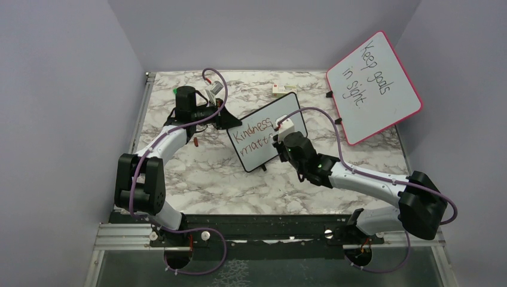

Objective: Write a sentence on the whiteboard

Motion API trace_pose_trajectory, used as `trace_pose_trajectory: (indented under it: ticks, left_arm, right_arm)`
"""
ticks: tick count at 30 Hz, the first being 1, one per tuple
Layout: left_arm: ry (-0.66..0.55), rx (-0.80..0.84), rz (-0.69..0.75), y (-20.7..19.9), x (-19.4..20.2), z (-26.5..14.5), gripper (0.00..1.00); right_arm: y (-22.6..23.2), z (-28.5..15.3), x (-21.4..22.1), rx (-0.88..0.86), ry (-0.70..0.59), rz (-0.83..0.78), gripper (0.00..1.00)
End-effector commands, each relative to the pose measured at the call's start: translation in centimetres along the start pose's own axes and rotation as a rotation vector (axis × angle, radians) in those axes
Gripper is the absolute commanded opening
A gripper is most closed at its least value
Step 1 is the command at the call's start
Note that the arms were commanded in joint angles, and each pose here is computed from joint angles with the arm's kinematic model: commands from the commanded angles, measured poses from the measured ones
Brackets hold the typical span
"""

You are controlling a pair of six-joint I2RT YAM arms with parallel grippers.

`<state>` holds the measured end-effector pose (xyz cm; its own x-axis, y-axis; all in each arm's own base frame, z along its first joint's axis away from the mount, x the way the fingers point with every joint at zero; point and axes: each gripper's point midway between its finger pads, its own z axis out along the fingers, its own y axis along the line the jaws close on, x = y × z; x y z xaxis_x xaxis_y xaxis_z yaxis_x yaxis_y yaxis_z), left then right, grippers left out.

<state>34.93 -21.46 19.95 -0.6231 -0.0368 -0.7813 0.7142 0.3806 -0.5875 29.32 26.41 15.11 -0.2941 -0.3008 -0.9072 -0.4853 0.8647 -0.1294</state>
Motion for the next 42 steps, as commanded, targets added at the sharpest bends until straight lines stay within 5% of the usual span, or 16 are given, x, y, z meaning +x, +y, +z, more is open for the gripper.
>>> trace_pose_trajectory:
  ticks: [1, 17, 42]
  left_arm:
    - [0.033, -0.025, -0.044, 0.3, 1.2, -0.1, 0.0]
    - [0.033, -0.023, -0.046, 0.3, 1.2, -0.1, 0.0]
    - [0.033, -0.022, -0.045, 0.3, 1.2, -0.1, 0.0]
  right_arm:
    - [1.0, -0.3, 0.0, -0.059, 0.022, -0.001, 0.01]
    - [-0.5, -0.4, 3.0, 0.017, 0.104, -0.026, 0.01]
    - [-2.3, -0.7, 2.1, 0.095, 0.064, -0.014, 0.01]
